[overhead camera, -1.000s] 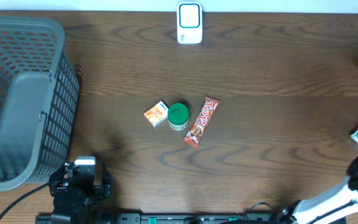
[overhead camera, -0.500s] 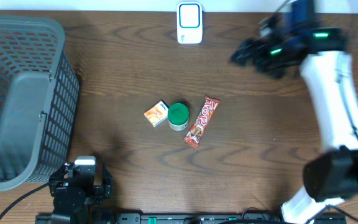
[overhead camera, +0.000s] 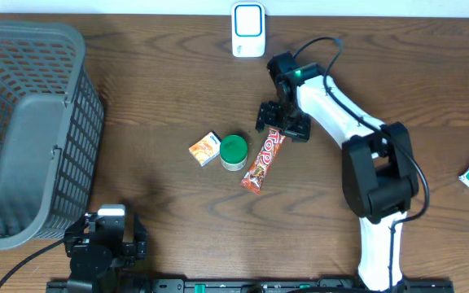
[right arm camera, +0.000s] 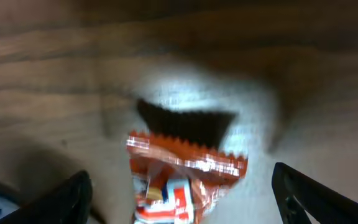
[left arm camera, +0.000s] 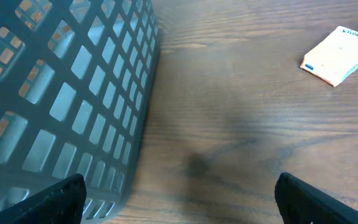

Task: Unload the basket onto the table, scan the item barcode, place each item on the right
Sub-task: 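Move the right gripper back over the red Top bar, then grasp the red Top bar with the right gripper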

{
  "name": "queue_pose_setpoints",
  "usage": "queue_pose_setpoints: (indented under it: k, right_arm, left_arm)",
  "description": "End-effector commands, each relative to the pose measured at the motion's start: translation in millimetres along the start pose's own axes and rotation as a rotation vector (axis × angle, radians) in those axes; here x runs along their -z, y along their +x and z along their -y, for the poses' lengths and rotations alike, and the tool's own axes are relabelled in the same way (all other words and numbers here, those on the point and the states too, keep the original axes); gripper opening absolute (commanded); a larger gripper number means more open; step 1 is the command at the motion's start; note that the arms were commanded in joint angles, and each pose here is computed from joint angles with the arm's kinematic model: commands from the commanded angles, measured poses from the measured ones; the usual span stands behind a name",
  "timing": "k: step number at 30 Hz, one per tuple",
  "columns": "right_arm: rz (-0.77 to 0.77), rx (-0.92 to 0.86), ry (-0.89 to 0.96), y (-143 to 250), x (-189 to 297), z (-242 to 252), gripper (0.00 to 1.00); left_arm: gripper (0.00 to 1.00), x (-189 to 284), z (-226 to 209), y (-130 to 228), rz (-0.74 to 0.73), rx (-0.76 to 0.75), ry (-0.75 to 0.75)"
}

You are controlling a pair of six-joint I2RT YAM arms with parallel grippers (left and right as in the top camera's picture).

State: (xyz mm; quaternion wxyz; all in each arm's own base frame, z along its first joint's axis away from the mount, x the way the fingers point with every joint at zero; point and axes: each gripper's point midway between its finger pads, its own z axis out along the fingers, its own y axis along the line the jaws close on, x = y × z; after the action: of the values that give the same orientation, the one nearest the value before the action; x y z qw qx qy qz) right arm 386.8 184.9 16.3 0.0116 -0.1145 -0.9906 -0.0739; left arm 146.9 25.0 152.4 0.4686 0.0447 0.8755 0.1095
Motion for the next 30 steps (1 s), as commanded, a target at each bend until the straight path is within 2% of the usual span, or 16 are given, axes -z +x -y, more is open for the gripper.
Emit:
queue_pose_setpoints:
  k: [1,6,10,13,16,21,30]
  right_arm:
    - [0.042,0.153,-0.002,-11.5,5.8,1.7,0.94]
    - [0.021,0.213,-0.007,-4.4,-10.4,8.8,0.94]
    - [-0.031,0.306,-0.122,10.8,-28.8,2.3,0.94]
    - [-0.061,0.380,-0.198,21.3,-40.4,2.8,0.89]
    - [-0.100,0.478,-0.243,30.5,-41.3,10.5,0.85]
    - [-0.129,0.588,-0.254,32.9,-38.8,29.8,0.87]
    - [-0.135,0.809,-0.395,50.0,-40.6,25.9,0.86]
  left_arm:
    - [0.95,0.5,-1.0,-0.1,0.001,0.016,-0.005]
    - [0.95,0.5,-1.0,-0.1,0.001,0.016,-0.005]
    - [0.95,0.5,-1.0,-0.1,0.001,0.016,-0.005]
    - [0.95,0.5,-1.0,-0.1,0.001,0.016,-0.005]
    - [0.95,0.5,-1.0,-0.1,0.001,0.016,-0.005]
    - [0.95,0.5,-1.0,-0.1,0.001,0.016,-0.005]
    - [0.95,0.5,-1.0,-0.1,0.001,0.016,-0.005]
